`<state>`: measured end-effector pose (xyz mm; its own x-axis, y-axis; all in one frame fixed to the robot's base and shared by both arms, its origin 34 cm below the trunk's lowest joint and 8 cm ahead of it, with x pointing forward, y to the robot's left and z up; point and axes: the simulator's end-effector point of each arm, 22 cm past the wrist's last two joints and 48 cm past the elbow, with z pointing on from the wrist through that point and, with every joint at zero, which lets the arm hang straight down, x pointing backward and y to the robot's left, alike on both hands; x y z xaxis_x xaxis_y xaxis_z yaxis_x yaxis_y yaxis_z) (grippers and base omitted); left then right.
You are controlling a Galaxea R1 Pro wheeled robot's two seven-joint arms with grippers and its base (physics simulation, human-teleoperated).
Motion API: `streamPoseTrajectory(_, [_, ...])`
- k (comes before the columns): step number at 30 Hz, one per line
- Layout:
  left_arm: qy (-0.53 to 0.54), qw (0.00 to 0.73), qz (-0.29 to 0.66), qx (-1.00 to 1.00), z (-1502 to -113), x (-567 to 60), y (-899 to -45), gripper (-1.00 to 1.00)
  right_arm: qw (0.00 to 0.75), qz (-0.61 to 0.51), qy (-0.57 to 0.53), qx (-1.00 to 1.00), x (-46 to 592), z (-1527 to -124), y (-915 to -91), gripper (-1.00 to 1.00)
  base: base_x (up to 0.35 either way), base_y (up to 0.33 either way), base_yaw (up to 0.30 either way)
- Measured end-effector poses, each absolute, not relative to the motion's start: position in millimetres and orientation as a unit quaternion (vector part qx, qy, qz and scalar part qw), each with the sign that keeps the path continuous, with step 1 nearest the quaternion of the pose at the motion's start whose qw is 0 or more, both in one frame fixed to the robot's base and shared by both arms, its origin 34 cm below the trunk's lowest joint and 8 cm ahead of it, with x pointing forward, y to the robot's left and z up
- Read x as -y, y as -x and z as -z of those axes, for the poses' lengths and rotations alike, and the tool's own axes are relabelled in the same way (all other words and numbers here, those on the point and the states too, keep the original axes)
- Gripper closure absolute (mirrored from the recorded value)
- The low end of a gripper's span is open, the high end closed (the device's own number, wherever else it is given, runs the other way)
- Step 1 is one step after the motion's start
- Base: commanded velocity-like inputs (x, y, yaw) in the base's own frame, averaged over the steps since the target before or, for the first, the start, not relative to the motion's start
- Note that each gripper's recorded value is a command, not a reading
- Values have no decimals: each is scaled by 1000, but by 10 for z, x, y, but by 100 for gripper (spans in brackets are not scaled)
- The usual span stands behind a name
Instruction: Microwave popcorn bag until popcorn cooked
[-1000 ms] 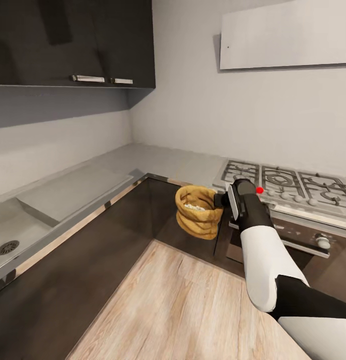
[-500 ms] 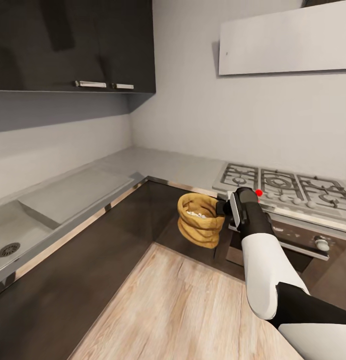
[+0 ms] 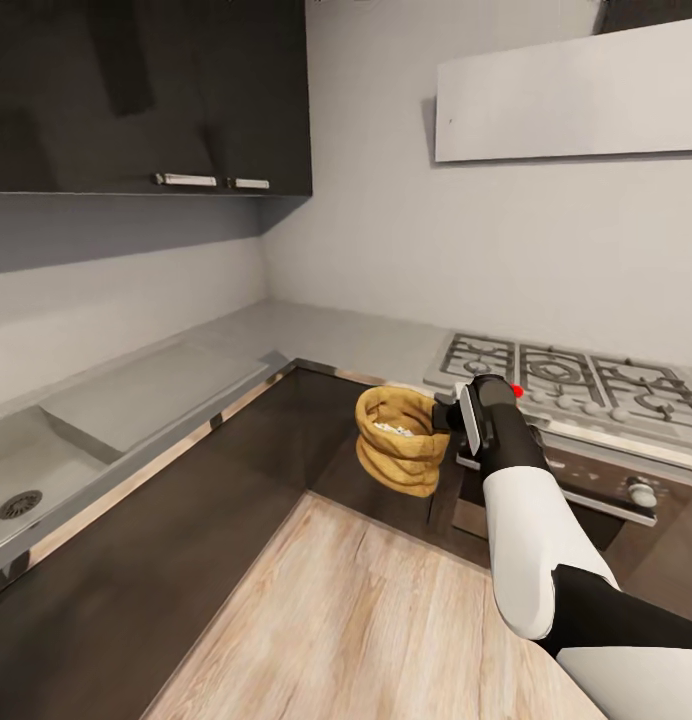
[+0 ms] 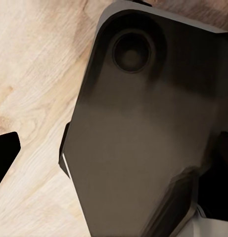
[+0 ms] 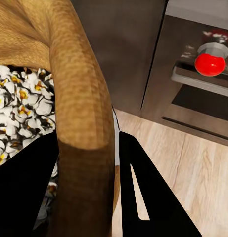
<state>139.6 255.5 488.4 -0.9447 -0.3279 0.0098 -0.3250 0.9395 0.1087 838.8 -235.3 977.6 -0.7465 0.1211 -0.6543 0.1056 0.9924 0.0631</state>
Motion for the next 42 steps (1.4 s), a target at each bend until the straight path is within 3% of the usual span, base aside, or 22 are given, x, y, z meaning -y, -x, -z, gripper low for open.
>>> streamPoseTrajectory(42, [-152, 6, 57, 987, -4889, -2653, -1398, -100, 360, -10, -61, -931, 2362, -9926, -8199, 100, 0, 0, -24])
